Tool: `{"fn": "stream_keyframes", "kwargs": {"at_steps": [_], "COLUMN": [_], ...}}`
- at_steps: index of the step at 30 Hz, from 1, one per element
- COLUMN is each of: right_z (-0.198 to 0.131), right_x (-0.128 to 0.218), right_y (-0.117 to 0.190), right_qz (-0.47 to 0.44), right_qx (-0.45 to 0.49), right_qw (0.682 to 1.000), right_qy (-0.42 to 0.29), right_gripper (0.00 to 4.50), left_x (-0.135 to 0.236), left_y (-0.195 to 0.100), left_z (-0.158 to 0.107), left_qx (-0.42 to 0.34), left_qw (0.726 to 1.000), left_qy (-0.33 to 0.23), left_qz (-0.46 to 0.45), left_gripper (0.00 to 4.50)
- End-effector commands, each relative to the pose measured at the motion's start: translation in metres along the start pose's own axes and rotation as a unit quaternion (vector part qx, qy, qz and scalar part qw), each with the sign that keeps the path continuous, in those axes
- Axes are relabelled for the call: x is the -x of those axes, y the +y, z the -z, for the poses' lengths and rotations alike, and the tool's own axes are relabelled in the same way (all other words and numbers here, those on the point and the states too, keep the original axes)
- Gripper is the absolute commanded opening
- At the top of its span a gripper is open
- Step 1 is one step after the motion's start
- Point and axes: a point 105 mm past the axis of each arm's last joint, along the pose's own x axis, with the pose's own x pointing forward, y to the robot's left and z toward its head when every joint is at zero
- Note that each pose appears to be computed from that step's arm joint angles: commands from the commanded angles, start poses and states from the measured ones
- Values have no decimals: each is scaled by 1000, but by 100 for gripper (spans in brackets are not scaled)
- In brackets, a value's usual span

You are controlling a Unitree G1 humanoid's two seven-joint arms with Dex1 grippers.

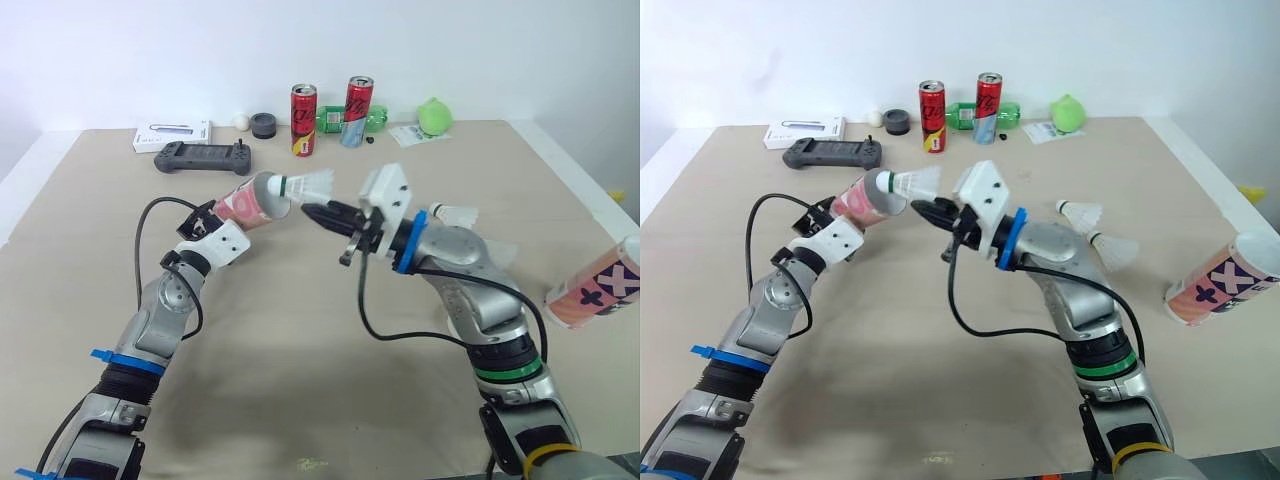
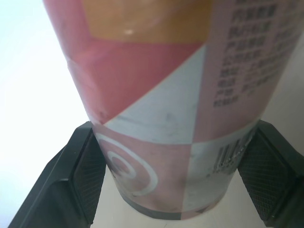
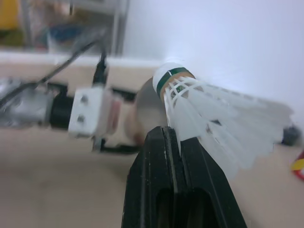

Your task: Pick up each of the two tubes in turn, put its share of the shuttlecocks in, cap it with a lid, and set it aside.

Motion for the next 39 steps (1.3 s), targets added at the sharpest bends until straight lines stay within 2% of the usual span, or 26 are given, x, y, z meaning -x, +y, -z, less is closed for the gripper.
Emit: {"fn": "stream_keyframes", "kwargs": {"at_steps": [1, 7, 10, 13, 15, 16, 17, 18, 20, 23, 25, 27, 30, 35, 37, 39], "right_z": [-6, -22, -34, -39, -34, -30, -22, -11, 7, 30, 45, 52, 79, 91, 93, 95], "right_x": [-12, -27, -24, -15, -6, 5, 19, 39, 76, 133, 168, 184, 216, 225, 224, 224], "right_y": [-1, -2, 5, 7, 4, -6, -22, -42, -68, -86, -87, -85, -72, -62, -62, -63], "right_qz": [1, -2, -24, -22, -2, 39, 98, 175, 288, 411, 471, 496, 547, 560, 558, 557], "right_qx": [53, 75, 46, 18, -1, -15, -20, -17, -12, -9, -11, -17, -76, -122, -130, -133], "right_qw": [999, 997, 997, 998, 998, 997, 994, 984, 958, 909, 876, 859, 818, 802, 801, 801], "right_qy": [8, -17, -48, -64, -63, -60, -49, -24, 12, 67, 105, 122, 158, 169, 173, 176], "right_gripper": [2, 2, 99, 214, 327, 355, 413, 444, 444, 444, 444, 444, 444, 444, 444, 444], "left_x": [-3, -1, -2, -2, -3, -3, -4, -4, -5, -7, -8, -9, -11, -13, -13, -12], "left_y": [9, 1, 0, -1, -1, -2, -3, -3, -3, -6, -8, -9, -13, -22, -24, -27], "left_z": [-18, -23, -24, -25, -25, -26, -27, -27, -28, -28, -30, -31, -32, -37, -38, -42], "left_qx": [-5, -5, -3, 0, 3, 5, 7, 10, 12, 14, 15, 15, 22, 154, 239, 234], "left_qw": [999, 999, 999, 999, 999, 999, 999, 999, 999, 999, 998, 998, 998, 985, 969, 969], "left_qy": [-29, -37, -38, -41, -42, -43, -45, -46, -48, -49, -53, -56, -61, -62, -56, -64], "left_qz": [-17, -9, -8, -8, -7, -5, -4, -4, -3, 2, 8, 10, 14, 36, 40, 54], "left_gripper": [371, 371, 371, 371, 371, 371, 371, 371, 371, 371, 371, 371, 371, 371, 371, 371]}}
